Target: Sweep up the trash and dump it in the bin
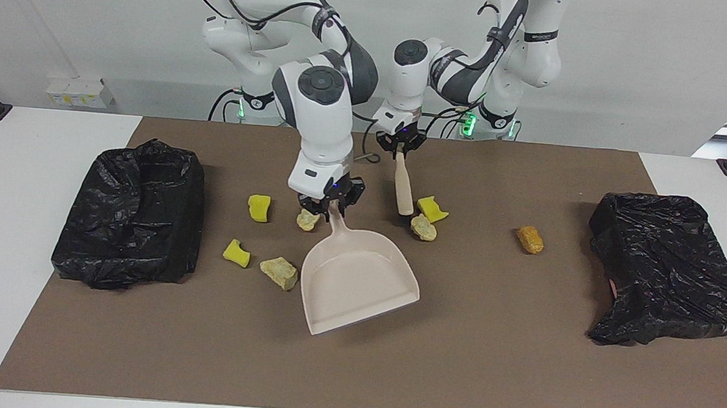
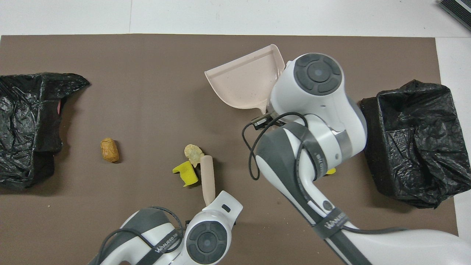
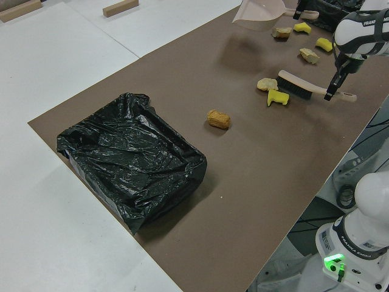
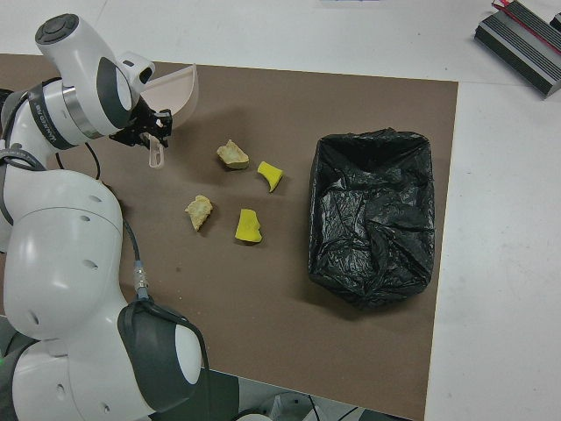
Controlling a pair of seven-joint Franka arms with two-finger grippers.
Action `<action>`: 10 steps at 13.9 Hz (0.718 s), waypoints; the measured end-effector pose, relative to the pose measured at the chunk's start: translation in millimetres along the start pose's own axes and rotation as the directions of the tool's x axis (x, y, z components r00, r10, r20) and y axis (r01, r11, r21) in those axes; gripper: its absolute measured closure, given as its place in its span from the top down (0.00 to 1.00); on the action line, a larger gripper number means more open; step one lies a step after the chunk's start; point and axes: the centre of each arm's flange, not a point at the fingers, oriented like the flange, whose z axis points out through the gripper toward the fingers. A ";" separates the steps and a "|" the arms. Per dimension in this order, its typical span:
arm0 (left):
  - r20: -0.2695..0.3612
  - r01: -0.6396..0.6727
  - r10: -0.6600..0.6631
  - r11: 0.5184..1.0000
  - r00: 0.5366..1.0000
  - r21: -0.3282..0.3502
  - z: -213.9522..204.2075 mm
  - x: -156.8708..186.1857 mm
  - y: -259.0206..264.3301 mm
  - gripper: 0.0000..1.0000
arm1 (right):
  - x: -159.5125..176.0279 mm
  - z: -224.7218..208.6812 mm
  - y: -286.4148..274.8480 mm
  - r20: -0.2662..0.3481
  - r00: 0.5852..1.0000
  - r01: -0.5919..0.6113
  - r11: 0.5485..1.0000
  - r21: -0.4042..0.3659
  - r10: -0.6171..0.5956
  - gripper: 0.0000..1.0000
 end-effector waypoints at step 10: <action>-0.019 0.106 -0.106 0.994 0.994 0.008 -54.0 156.6 -175.0 0.26 | -28.2 -1.2 22.0 0.177 0.692 0.712 0.702 -0.009 -0.700 0.31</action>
